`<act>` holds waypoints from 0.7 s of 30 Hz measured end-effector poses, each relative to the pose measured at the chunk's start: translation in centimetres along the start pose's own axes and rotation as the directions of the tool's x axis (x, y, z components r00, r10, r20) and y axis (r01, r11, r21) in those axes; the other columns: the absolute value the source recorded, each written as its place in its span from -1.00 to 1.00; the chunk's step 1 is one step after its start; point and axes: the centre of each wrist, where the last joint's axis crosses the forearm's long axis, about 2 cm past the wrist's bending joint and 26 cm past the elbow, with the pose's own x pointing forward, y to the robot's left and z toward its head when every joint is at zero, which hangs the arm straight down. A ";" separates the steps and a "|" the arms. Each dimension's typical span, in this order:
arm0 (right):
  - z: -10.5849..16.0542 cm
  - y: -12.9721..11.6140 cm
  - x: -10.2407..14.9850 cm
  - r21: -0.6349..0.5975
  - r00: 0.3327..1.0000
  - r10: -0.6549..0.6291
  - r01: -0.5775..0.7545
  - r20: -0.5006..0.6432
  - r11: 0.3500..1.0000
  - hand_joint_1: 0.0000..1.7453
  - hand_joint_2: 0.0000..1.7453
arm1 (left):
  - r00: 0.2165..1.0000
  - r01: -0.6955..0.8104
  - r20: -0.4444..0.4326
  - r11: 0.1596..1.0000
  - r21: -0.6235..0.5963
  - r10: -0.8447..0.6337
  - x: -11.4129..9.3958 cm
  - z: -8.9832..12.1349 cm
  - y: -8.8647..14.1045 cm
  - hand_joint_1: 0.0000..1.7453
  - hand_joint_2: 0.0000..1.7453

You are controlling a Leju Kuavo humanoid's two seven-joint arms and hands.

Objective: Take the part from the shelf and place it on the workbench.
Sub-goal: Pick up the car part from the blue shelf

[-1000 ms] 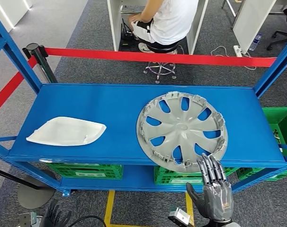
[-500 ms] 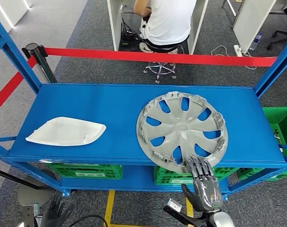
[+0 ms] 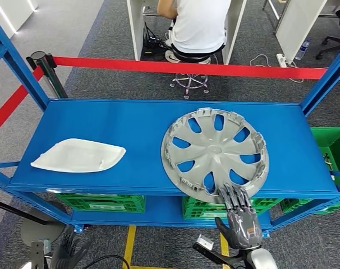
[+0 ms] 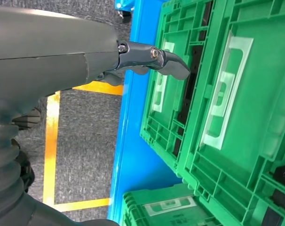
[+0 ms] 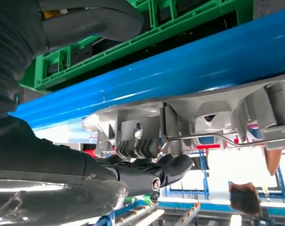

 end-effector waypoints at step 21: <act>-1.8 -1.9 0.5 -0.104 0.996 0.084 -0.080 0.035 0.991 -1.00 1.00 | 1.000 0.027 -0.015 0.999 -0.045 -0.027 -0.4 0.0 -1.6 -1.00 1.00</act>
